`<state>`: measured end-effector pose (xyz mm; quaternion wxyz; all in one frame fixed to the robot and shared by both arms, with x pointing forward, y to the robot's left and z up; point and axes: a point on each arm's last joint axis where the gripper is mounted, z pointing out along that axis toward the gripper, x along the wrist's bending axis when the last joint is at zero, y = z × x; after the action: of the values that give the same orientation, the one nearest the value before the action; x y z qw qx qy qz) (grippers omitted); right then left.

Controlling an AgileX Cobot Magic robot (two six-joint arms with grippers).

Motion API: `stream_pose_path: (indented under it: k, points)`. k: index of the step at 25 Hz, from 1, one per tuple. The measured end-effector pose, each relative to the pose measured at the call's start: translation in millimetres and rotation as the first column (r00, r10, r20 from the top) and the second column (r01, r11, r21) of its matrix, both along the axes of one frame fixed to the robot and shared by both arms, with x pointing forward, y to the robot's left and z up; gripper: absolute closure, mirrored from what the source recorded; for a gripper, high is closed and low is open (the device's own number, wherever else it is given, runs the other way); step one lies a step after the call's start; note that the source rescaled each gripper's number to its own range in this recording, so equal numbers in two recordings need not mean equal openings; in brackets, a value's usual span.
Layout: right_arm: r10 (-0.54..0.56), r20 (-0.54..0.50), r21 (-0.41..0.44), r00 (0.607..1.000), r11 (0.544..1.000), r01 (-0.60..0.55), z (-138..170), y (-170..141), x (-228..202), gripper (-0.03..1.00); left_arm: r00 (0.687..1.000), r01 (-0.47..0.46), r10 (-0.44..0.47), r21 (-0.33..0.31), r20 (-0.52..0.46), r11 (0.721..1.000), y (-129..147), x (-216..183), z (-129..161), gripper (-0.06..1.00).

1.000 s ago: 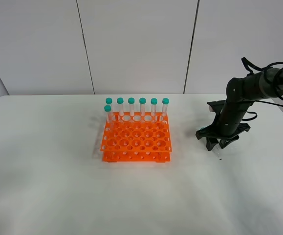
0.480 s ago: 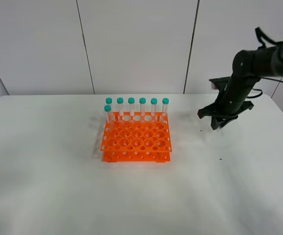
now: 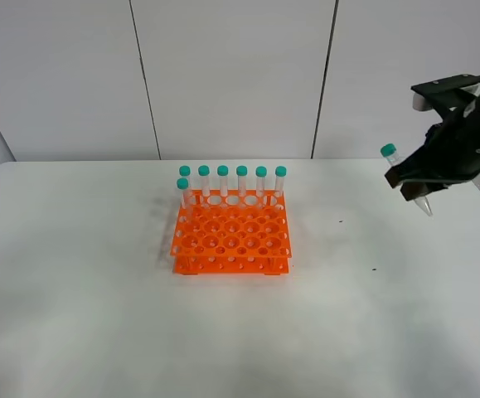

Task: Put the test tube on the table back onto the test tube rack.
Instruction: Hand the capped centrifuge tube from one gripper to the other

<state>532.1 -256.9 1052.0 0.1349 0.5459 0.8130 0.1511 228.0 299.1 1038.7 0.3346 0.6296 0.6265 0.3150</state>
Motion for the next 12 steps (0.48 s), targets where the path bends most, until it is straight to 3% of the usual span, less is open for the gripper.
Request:
stream_pose_path:
  k: [6,12]
  points:
    - [0.162,0.08,0.151,0.984,0.973,-0.172,4,23,-29,0.93,1.0,0.0,0.0,0.0,0.0,1.0,0,0,0,0.05]
    - [0.451,0.205,0.19,0.869,0.852,-0.487,-4,94,-32,0.93,1.0,0.0,0.0,0.0,0.0,1.0,0,0,0,0.05]
